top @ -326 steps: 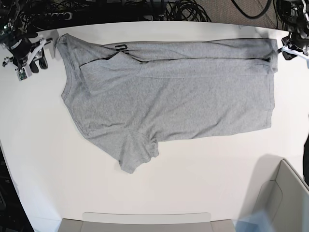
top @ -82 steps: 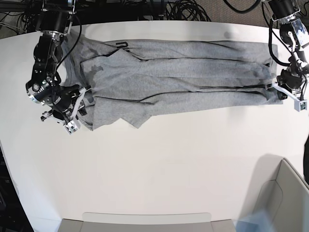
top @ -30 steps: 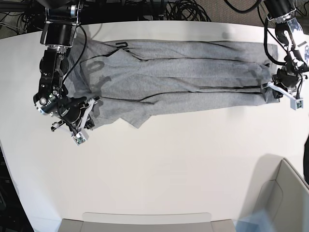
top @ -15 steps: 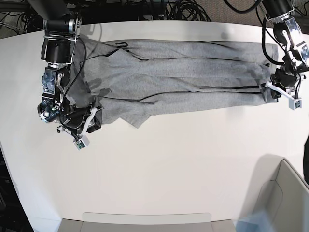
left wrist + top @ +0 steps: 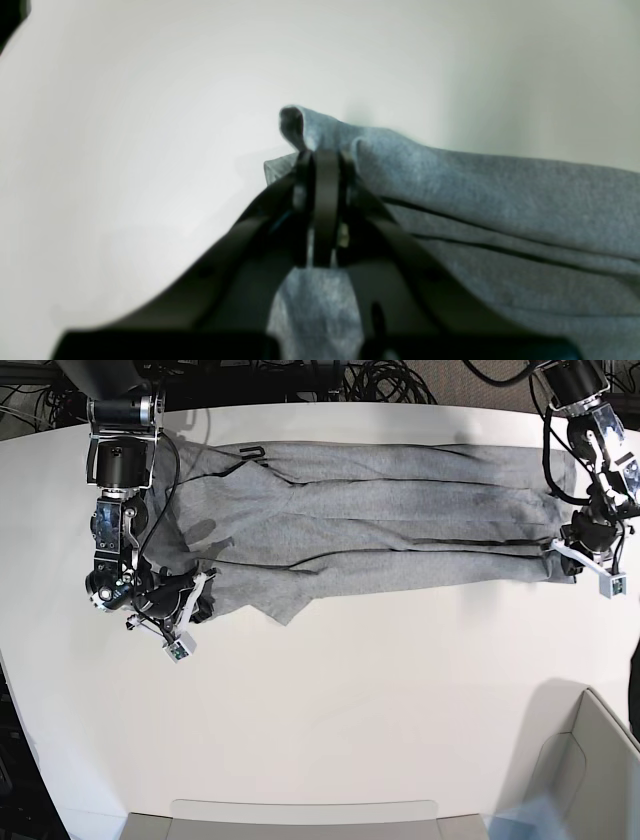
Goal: Fold the T-shirt properly
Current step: 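Regrasp the folded edge with the right gripper and adjust it, then pull the strip ends apart with both grippers, straightening the strip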
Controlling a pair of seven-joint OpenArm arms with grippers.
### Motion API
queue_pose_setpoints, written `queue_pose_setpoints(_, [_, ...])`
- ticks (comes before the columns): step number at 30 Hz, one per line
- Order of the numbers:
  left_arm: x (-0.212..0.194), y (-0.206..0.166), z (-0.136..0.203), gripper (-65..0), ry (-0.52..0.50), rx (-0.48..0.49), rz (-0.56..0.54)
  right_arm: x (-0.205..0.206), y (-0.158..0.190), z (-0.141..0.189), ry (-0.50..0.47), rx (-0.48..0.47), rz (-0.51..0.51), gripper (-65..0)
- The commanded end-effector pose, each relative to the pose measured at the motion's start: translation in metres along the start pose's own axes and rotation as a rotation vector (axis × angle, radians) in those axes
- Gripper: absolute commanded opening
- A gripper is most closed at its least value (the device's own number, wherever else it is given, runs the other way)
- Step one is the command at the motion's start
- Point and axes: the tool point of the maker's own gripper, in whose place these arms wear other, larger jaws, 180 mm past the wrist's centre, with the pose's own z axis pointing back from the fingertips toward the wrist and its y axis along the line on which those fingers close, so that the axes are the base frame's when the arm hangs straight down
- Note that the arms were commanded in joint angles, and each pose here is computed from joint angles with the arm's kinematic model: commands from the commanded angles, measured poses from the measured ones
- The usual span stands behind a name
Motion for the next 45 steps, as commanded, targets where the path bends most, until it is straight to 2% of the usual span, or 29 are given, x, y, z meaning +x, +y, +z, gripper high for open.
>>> queue_pose_setpoints(1, [0.015,0.004,0.005,-65.0,-0.042,0.009,-0.012,0.022,-0.008,0.007,-0.060,-0.015,0.016,-65.0])
queue_pose_setpoints(9, [0.015,0.002,0.004,-65.0,-0.039,0.007,-0.014,0.024,-0.007,0.015,-0.066,-0.031,0.042,-65.0])
queue_pose_setpoints(18, [0.015,0.003,0.004,-65.0,-0.039,0.010,-0.015,0.051,-0.009,0.059,-0.077,-0.141,0.166,-65.0])
queue_pose_setpoints(21, [0.014,0.003,0.004,-65.0,-0.037,0.008,-0.015,0.039,-0.013,0.065,-0.023,-0.161,0.176,-65.0])
queue_pose_setpoints(29, [0.011,0.004,0.005,-65.0,-0.032,0.012,-0.016,0.017,-0.011,0.065,0.023,-0.160,0.176,-65.0])
queue_pose_setpoints(33, [0.003,0.006,0.006,-65.0,-0.015,0.015,-0.017,0.017,-0.009,0.067,0.017,-0.160,0.181,-65.0])
queue_pose_setpoints(37, [0.010,0.003,0.015,-65.0,-0.043,0.017,-0.048,0.028,-0.007,0.076,-0.016,-0.176,0.207,-65.0])
queue_pose_setpoints(41, [0.013,-0.003,0.028,-65.0,-0.066,0.019,-0.096,0.029,-0.004,0.087,0.001,-0.204,0.237,-65.0])
queue_pose_setpoints(45, [0.004,-0.001,0.031,-65.0,-0.047,0.026,-0.108,0.030,0.002,0.099,0.003,-0.226,0.267,-65.0])
